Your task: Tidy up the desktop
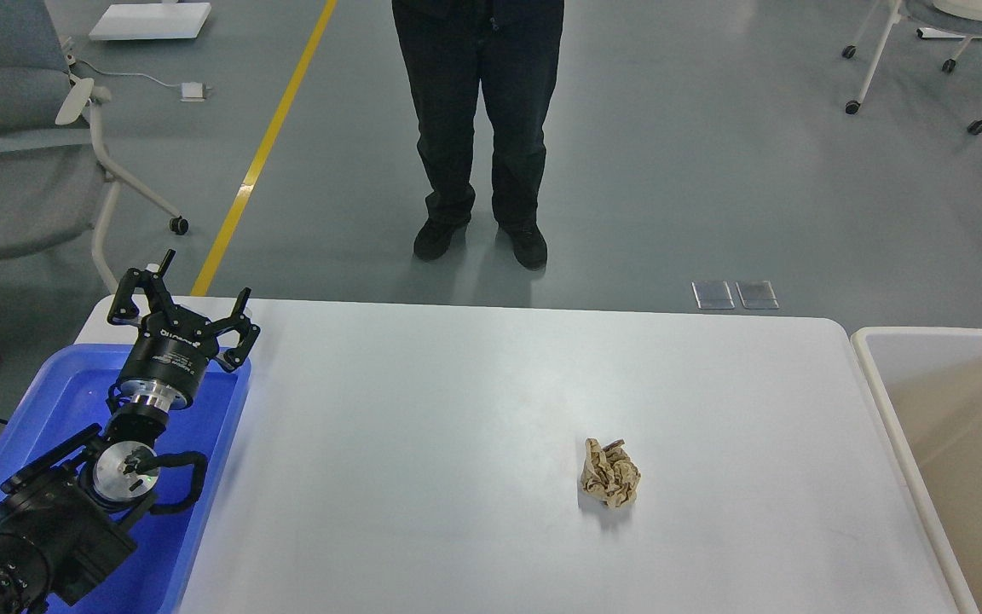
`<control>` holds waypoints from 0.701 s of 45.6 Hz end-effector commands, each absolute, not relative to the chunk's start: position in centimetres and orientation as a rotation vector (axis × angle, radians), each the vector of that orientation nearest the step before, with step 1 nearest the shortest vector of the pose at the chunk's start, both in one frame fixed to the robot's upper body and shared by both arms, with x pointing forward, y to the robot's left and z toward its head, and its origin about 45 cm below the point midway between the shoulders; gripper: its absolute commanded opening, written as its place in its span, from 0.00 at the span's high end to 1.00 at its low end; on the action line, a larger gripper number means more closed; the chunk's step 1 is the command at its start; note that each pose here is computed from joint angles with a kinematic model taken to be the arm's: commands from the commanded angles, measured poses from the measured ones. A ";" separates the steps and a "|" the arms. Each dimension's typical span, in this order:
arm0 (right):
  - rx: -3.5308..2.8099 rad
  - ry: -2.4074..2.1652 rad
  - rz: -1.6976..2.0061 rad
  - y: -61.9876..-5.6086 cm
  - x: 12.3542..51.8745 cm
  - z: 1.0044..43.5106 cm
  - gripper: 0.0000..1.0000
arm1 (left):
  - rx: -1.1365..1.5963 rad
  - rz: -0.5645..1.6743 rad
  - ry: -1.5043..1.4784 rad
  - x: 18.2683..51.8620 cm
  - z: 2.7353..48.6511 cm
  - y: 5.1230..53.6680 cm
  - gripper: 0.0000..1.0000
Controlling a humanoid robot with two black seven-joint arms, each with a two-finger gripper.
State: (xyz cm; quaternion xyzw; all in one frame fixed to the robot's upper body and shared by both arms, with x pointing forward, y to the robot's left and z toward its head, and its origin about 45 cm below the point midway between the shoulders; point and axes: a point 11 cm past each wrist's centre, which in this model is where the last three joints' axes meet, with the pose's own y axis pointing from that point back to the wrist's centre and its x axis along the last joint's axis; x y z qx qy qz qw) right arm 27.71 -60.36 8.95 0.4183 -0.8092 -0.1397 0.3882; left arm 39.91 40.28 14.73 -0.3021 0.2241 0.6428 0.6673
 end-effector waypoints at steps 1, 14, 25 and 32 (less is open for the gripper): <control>1.072 -2.109 -0.355 -61.0 28.5 10.3 0.00 | -0.682 1.449 0.506 39.9 14.7 40.2 0.00; 1.290 -2.557 -0.577 -62.1 32.0 15.6 0.00 | -0.682 1.450 0.505 39.9 14.8 40.3 0.00; 1.832 -2.564 -0.641 -59.9 35.2 19.8 0.00 | -0.682 1.450 0.505 39.9 14.8 40.3 0.00; 2.151 -2.423 -0.640 -56.8 37.3 22.2 0.00 | -0.682 1.450 0.506 39.9 14.7 40.2 0.00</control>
